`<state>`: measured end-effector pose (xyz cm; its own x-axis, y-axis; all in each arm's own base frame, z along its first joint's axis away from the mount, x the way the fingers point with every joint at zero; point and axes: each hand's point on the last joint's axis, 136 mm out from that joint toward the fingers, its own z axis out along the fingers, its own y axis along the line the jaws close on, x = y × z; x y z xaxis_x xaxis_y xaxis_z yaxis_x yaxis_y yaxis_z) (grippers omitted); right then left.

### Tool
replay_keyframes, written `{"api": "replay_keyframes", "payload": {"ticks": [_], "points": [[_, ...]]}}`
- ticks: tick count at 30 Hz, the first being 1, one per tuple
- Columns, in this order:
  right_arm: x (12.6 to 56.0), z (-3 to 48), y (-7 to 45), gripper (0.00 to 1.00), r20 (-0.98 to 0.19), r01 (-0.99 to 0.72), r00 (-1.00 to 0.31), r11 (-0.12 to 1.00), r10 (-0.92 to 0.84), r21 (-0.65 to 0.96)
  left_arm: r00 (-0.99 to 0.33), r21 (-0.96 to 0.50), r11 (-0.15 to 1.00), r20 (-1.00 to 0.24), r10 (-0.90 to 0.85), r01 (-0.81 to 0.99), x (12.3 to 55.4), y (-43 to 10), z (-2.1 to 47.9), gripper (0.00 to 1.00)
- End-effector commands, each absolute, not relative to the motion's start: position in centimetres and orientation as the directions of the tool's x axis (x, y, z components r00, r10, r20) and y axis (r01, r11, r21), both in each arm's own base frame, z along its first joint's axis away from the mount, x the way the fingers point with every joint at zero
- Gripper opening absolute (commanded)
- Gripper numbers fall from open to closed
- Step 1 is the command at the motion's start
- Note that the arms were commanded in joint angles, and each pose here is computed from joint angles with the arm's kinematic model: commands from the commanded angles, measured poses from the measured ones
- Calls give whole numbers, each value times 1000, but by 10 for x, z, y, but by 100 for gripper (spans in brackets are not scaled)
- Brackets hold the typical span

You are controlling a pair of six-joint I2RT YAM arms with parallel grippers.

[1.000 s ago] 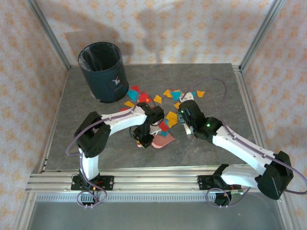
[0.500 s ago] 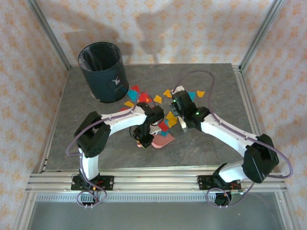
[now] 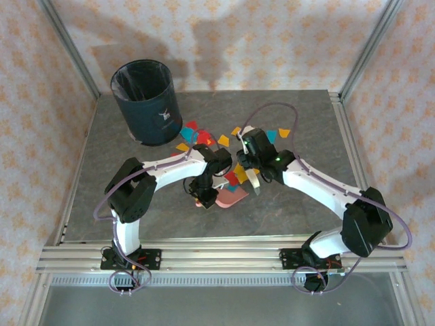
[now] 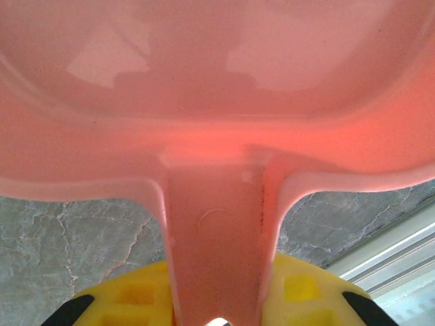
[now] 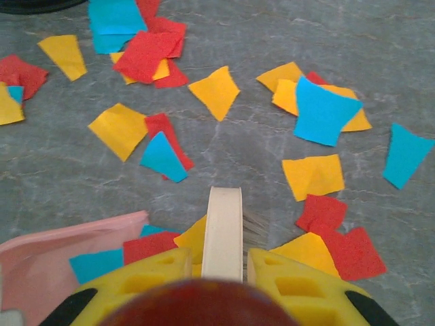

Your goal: Sweep away the paper scraps from the table

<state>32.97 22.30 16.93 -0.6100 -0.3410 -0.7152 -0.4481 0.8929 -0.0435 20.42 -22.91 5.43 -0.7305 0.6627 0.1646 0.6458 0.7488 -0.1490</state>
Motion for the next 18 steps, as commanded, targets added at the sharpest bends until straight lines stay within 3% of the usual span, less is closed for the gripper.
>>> {"api": "replay_keyframes", "payload": {"ticks": [1, 8, 18], "points": [[313, 183, 230, 0, -722, -496, -614, 867, -319, 39, -741, -139, 758, 161, 652, 637, 211, -229, 53, 0], [298, 189, 238, 0, -722, -540, -620, 835, -307, 110, -738, -158, 753, 150, 658, 639, 211, -234, 55, 0], [305, 216, 217, 0, -792, -463, -562, 884, -238, 63, -729, -165, 747, 160, 665, 644, 208, -232, 54, 0]]}}
